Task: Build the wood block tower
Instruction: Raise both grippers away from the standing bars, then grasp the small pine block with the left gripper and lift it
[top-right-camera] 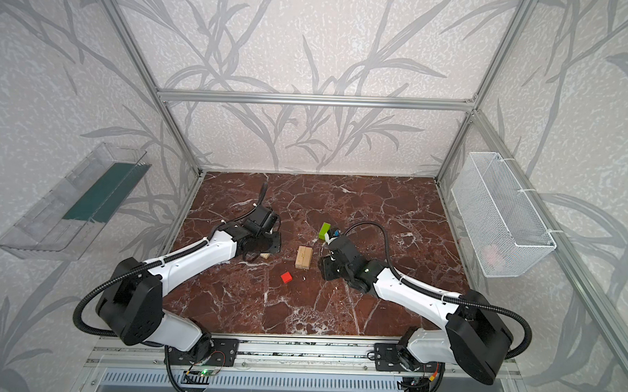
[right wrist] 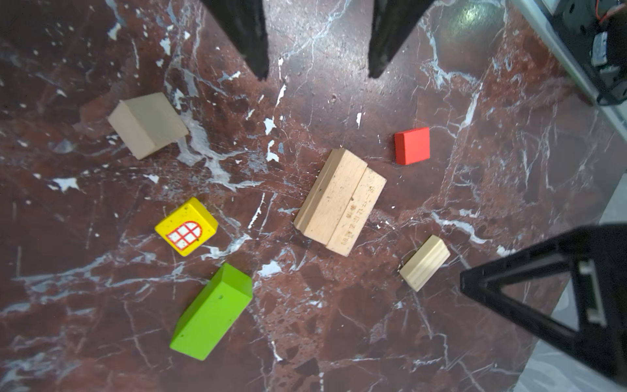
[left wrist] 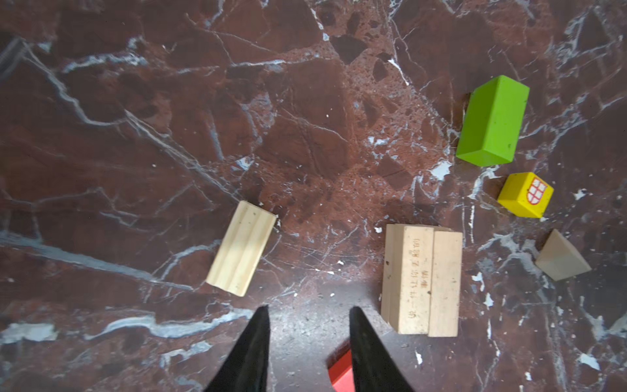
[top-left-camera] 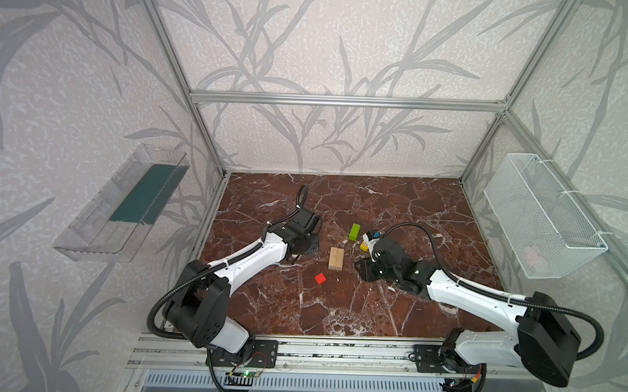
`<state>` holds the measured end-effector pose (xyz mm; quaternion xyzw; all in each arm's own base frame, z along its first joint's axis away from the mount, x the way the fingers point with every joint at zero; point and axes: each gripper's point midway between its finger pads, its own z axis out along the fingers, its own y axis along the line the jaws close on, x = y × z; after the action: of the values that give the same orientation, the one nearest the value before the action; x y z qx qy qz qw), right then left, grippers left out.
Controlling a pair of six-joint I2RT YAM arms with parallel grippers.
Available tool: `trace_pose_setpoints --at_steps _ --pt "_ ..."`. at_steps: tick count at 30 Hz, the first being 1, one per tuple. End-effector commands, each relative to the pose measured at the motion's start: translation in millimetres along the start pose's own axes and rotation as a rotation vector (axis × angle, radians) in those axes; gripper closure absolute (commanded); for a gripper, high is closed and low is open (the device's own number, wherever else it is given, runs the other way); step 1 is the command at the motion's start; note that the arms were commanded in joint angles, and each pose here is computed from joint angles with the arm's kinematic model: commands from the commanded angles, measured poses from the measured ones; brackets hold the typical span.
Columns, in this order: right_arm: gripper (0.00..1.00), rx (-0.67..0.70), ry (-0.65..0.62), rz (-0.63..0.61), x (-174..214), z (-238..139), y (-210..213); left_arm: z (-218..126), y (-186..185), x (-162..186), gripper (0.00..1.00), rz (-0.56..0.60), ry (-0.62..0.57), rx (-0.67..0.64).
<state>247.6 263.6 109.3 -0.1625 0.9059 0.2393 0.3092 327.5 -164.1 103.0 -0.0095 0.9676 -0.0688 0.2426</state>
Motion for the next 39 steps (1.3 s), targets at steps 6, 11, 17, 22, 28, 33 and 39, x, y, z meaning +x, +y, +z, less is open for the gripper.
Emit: trace_pose_setpoints --at_steps 6,11,17,22,28,33,39 --pt "0.33 -0.221 -0.072 -0.265 1.2 9.0 33.1 9.5 29.9 -0.7 0.53 0.064 0.135 -0.106" --pt "0.26 -0.261 -0.105 -0.315 3.8 10.7 37.2 25.5 32.7 -3.9 0.48 0.0 0.183 -0.073" --pt "0.17 -0.221 -0.173 -0.328 -7.9 -1.6 32.5 38.6 36.0 -2.3 0.45 -0.008 0.219 -0.095" --pt "0.13 -0.195 -0.226 -0.309 -13.7 -10.7 27.4 46.6 34.3 4.6 0.44 -0.013 0.245 -0.082" --pt "0.1 -0.186 -0.235 -0.301 -14.8 -11.0 25.5 48.8 49.7 7.6 0.44 0.0 0.258 -0.17" --pt "0.08 -0.194 -0.245 -0.299 -15.2 -12.5 26.6 56.0 48.6 11.9 0.44 -0.001 0.269 -0.158" --pt "0.07 -0.186 -0.248 -0.3 -16.2 -12.2 25.3 65.9 42.3 15.5 0.44 -0.014 0.296 -0.131"
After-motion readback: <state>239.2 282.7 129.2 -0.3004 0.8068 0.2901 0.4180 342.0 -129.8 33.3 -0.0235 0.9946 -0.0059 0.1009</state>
